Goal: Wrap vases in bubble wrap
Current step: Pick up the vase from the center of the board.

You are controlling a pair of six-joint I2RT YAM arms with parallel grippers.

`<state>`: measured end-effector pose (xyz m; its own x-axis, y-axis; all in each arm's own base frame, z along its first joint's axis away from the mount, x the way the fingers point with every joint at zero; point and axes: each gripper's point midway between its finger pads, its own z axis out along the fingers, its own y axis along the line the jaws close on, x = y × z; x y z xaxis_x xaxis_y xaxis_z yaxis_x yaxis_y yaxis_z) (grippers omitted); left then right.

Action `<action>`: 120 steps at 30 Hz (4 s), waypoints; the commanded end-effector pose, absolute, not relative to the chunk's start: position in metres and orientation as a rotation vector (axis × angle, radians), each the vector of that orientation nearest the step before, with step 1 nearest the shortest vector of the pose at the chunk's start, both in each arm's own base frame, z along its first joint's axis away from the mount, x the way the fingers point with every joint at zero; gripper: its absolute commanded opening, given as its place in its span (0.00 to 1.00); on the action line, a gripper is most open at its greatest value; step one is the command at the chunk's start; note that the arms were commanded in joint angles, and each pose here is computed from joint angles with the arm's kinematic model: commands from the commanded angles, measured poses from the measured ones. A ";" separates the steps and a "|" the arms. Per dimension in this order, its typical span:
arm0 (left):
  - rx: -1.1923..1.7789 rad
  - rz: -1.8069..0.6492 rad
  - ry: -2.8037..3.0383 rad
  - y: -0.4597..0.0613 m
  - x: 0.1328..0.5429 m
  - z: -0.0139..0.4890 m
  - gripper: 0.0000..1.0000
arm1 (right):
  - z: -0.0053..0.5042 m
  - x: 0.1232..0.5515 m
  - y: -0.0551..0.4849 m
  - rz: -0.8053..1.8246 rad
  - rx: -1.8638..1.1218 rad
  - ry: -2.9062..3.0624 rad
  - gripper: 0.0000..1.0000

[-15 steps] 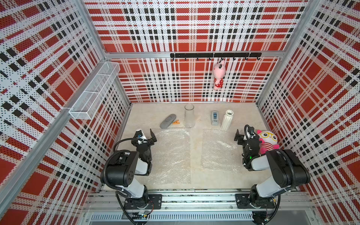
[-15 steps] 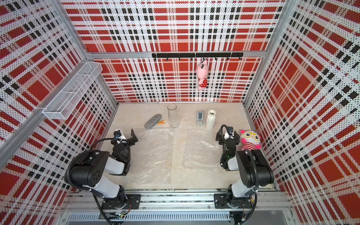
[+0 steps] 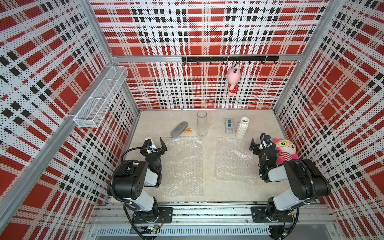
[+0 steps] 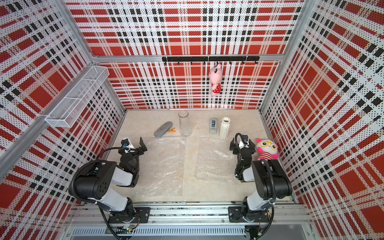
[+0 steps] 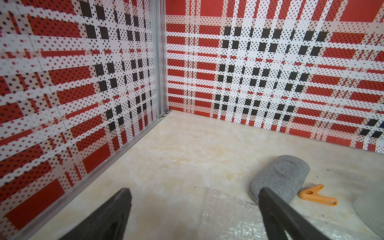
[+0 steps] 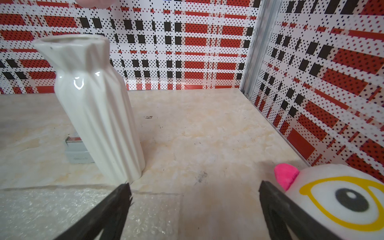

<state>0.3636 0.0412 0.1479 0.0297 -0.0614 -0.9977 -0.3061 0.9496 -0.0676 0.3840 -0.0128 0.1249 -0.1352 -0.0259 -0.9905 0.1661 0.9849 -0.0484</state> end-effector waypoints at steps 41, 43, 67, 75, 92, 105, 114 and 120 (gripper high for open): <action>-0.123 -0.109 1.219 -0.061 0.289 0.261 0.98 | 0.190 0.333 -0.028 -0.443 0.327 1.474 1.00; 0.018 -0.319 1.154 -0.100 0.272 0.284 0.98 | 0.189 0.328 -0.037 -0.475 0.476 1.503 1.00; -0.067 -0.213 1.671 -0.159 0.333 0.207 0.98 | 0.175 0.426 0.090 0.270 0.134 1.972 1.00; -0.610 -0.024 1.610 -0.075 0.323 0.178 0.98 | 0.160 0.443 0.087 0.311 0.214 1.959 1.00; -0.563 -0.251 1.664 -0.096 0.334 0.162 0.98 | 0.145 0.476 0.076 0.254 0.319 1.879 0.97; -0.550 -0.313 1.710 -0.102 0.344 0.152 0.98 | 0.134 0.490 0.075 0.230 0.335 1.855 0.72; -0.546 -0.295 1.717 -0.102 0.345 0.150 0.98 | 0.177 0.504 0.075 0.117 0.209 1.828 0.52; -0.531 -0.302 1.737 -0.108 0.348 0.146 0.99 | 0.223 0.504 0.068 0.015 0.145 1.802 0.38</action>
<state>0.3410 -0.1019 0.1368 -0.1720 -0.4939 -0.8523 -0.2059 0.8642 -0.4592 0.5033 0.0743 0.1594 -0.3418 0.1607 -0.9259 0.0895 0.9864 0.1381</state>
